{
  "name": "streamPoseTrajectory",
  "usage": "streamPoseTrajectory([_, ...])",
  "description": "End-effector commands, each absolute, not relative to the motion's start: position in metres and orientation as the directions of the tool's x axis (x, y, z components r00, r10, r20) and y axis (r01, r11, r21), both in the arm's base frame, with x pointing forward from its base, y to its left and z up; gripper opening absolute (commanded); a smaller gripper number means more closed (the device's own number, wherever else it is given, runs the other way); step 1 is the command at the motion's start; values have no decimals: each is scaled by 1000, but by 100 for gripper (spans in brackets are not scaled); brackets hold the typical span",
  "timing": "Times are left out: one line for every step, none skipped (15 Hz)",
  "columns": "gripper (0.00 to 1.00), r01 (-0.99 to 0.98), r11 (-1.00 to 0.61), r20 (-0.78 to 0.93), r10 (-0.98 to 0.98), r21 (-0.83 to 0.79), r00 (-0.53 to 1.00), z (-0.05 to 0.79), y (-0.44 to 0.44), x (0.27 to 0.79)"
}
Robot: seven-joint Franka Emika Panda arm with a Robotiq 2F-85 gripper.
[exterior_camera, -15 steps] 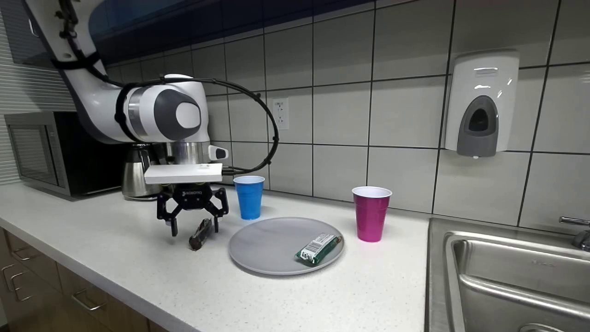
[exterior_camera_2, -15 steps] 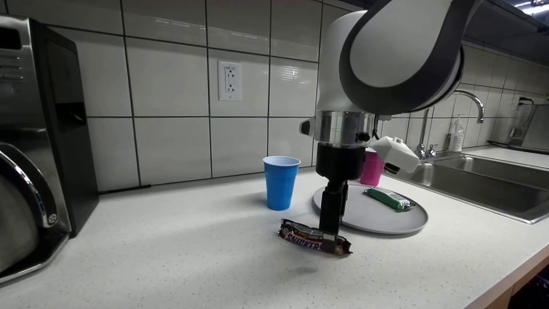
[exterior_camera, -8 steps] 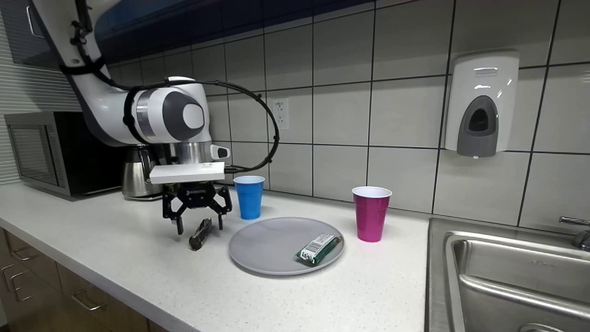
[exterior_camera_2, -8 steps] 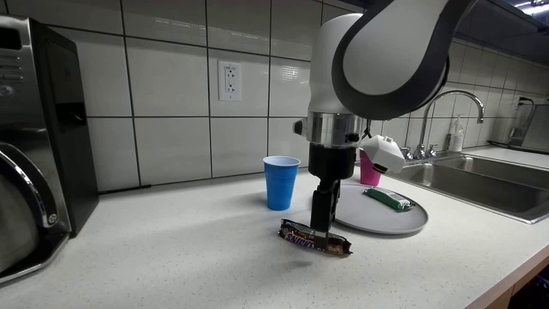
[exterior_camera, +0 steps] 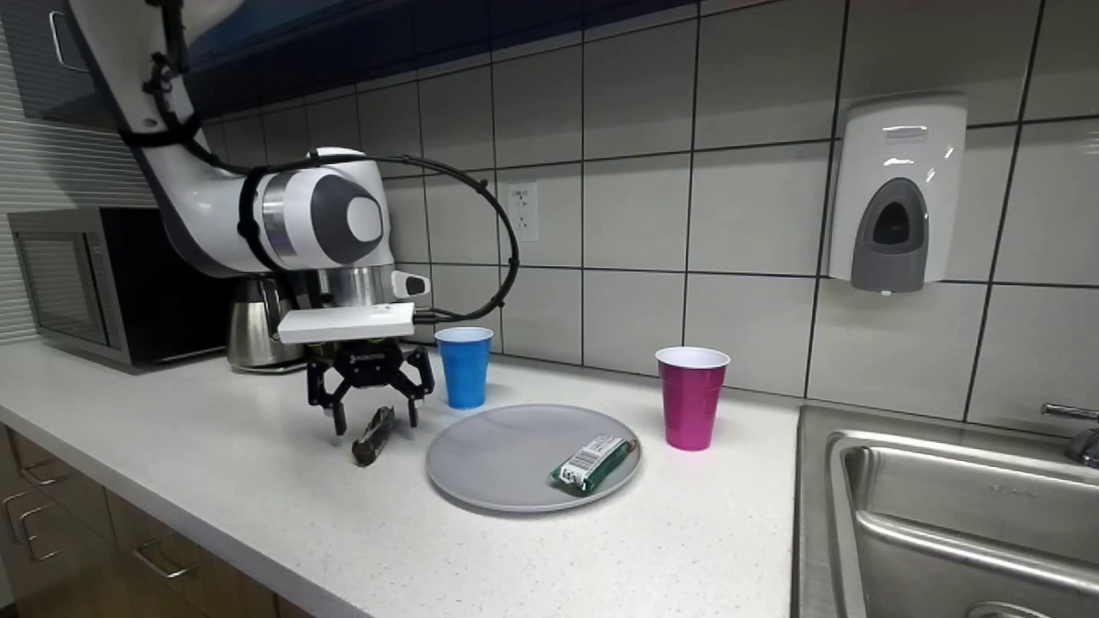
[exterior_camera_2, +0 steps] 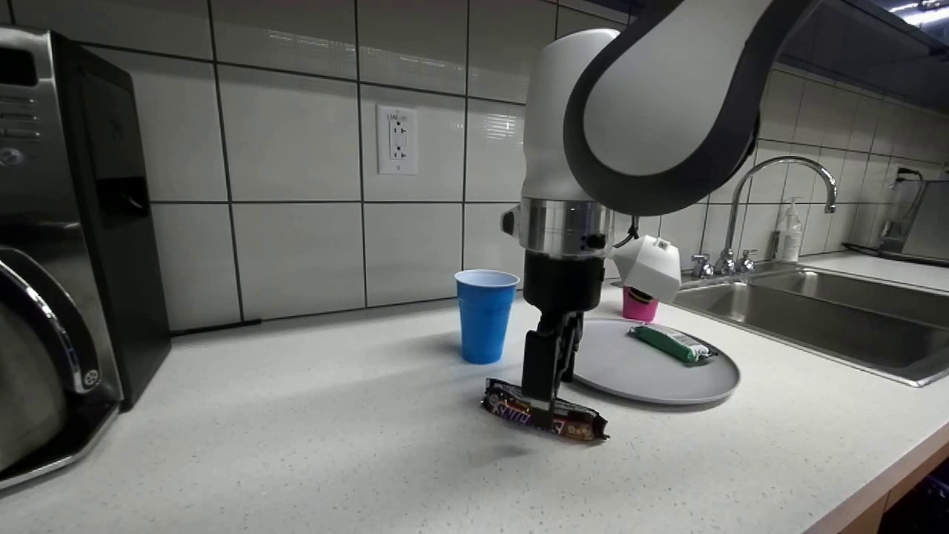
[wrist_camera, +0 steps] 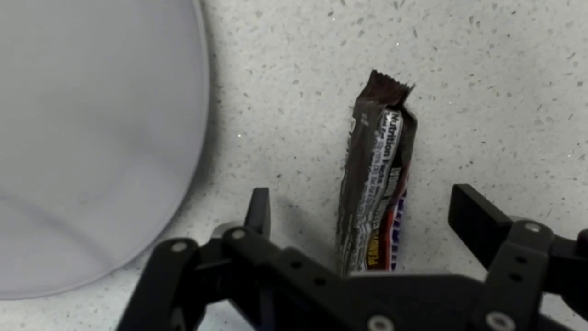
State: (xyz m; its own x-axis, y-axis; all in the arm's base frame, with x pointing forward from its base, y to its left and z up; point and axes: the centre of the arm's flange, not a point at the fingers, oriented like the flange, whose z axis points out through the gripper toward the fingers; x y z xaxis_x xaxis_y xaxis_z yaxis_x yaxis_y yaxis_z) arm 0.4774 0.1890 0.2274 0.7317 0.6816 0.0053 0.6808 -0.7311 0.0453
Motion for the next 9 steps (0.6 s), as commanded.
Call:
streamPoseTrajectory([100, 653, -755, -1, 655, 58, 756, 229, 201, 483])
streamPoseTrajectory([100, 649, -758, 0, 651, 58, 759, 229, 202, 484])
streamPoseTrajectory([100, 645, -762, 0, 646, 58, 763, 229, 203, 484])
streamPoseTrajectory([100, 641, -765, -2, 642, 55, 767, 228, 204, 484])
streamPoseTrajectory([100, 638, -768, -3, 639, 55, 769, 228, 204, 483])
streamPoseTrajectory([100, 635, -770, -4, 636, 54, 772, 227, 204, 483])
streamPoseTrajectory([100, 633, -772, -6, 634, 53, 773, 226, 204, 483])
streamPoseTrajectory([100, 632, -773, -9, 633, 52, 774, 225, 203, 482])
streamPoseTrajectory([100, 631, -774, -11, 631, 51, 776, 224, 204, 482])
